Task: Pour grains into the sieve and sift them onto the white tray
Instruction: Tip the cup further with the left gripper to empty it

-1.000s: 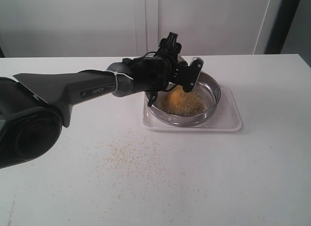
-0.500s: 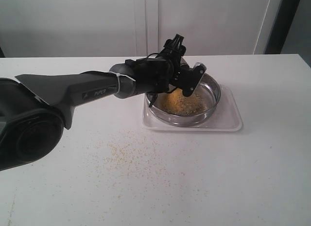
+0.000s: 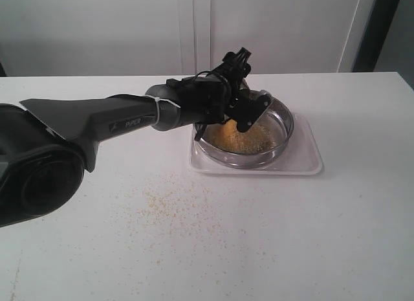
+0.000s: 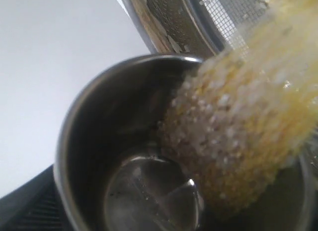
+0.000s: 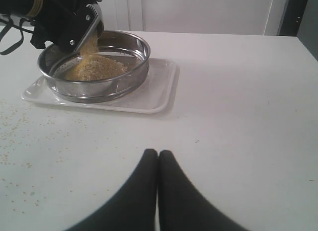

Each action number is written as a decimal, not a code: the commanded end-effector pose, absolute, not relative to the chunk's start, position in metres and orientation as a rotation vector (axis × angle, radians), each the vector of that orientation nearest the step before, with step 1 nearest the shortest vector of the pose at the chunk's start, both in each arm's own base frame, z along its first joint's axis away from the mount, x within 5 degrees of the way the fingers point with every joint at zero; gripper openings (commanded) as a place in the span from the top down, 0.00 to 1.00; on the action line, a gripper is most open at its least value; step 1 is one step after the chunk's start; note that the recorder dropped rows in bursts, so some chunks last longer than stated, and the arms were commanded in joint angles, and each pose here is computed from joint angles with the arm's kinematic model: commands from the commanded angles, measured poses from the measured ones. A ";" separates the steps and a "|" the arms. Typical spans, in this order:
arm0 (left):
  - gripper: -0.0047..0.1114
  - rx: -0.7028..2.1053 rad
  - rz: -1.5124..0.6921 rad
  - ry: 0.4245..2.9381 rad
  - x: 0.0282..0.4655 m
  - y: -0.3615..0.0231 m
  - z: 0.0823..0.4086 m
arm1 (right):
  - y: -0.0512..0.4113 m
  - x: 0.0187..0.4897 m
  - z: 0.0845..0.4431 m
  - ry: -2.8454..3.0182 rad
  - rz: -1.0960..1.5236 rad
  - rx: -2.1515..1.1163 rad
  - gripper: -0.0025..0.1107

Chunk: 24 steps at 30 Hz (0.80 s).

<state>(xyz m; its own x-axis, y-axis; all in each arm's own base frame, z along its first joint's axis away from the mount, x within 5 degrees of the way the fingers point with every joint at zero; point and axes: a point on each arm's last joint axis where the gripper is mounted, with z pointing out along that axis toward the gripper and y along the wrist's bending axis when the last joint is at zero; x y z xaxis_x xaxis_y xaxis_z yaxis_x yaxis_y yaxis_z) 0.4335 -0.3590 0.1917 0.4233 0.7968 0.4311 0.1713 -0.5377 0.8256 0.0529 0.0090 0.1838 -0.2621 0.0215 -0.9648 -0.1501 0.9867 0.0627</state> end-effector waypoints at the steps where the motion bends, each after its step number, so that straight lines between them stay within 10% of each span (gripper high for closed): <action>1: 0.96 1.948 1.153 0.789 0.432 -0.360 0.203 | 0.008 0.053 0.182 1.828 0.152 -0.090 0.98; 24: 0.96 1.922 1.481 0.629 0.419 -0.367 0.229 | 0.008 0.053 0.182 1.828 0.152 -0.090 0.98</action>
